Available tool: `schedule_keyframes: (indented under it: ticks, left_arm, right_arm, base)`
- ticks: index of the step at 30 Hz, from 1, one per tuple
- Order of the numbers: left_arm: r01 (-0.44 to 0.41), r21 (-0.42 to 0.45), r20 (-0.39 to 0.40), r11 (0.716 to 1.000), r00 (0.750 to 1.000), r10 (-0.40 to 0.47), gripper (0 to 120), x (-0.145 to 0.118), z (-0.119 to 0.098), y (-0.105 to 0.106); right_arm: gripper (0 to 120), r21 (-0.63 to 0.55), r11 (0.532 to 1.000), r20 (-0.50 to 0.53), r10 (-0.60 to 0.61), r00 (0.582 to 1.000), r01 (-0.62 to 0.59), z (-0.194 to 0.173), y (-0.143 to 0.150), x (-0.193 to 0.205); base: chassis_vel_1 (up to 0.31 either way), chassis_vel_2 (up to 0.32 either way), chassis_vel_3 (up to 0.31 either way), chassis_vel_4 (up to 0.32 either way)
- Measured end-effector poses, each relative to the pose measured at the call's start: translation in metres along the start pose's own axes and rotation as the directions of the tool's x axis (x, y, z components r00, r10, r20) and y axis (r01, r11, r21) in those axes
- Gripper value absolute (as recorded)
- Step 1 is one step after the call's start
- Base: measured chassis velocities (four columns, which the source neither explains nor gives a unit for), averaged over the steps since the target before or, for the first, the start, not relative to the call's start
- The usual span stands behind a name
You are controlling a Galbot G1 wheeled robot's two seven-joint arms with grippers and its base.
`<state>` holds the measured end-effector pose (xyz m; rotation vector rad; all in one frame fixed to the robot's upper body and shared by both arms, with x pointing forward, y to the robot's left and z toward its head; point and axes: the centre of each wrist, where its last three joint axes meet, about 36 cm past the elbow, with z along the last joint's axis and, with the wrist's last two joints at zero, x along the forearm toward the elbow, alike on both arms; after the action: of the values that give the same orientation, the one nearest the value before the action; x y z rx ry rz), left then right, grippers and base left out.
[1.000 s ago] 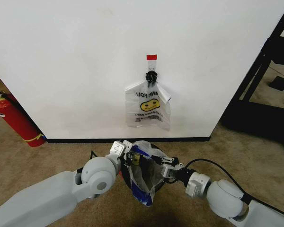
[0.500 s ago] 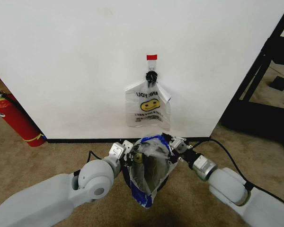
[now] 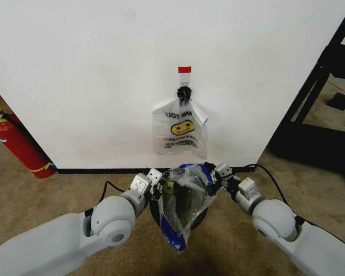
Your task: Pick up the garbage bag from the wall and place it over the trash bin.
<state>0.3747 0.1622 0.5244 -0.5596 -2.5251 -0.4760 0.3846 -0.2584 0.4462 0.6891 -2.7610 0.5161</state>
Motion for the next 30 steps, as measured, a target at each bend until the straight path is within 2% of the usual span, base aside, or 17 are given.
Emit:
schedule_keyframes:
  ticks: [4, 15, 24, 25, 29, 30]
  left_arm:
    - [-0.013, 0.005, 0.011, 1.000, 1.000, 0.013, 5, 0.002, -0.002, -0.003]
    - [-0.029, 0.038, 0.015, 0.999, 0.999, 0.029, 5, 0.006, -0.009, 0.001]
    - [-0.032, 0.045, 0.009, 0.998, 0.999, 0.031, 5, 0.008, -0.009, 0.000]
    - [-0.031, 0.045, 0.007, 0.999, 1.000, 0.031, 5, 0.008, -0.009, 0.000]
    - [-0.028, 0.053, -0.004, 0.998, 1.000, 0.028, 5, 0.007, -0.009, 0.003]
    - [-0.028, 0.053, -0.004, 0.998, 1.000, 0.028, 5, 0.007, -0.009, 0.003]
  right_arm:
    - [0, -0.032, 0.999, -0.041, 0.007, 0.999, -0.008, 0.018, -0.001, 0.007]
    - [0, -0.026, 1.000, -0.056, -0.009, 0.998, 0.008, 0.036, 0.004, 0.033]
    - [0, -0.083, 0.996, -0.035, -0.020, 0.999, 0.017, 0.032, 0.007, 0.041]
    - [1, -0.095, 0.995, -0.031, -0.018, 0.999, 0.015, 0.031, 0.007, 0.043]
    - [20, -0.135, 0.991, -0.018, -0.003, 1.000, 0.001, 0.023, 0.008, 0.054]
    - [20, -0.135, 0.991, -0.018, -0.003, 1.000, 0.001, 0.023, 0.008, 0.054]
  base:
    - [0.000, 0.000, 0.000, 0.000]
    - [0.000, 0.000, 0.000, 0.000]
    - [0.000, 0.000, 0.000, 0.000]
    - [0.000, 0.000, 0.000, 0.000]
    - [0.000, 0.000, 0.000, 0.000]
    - [0.000, 0.000, 0.000, 0.000]
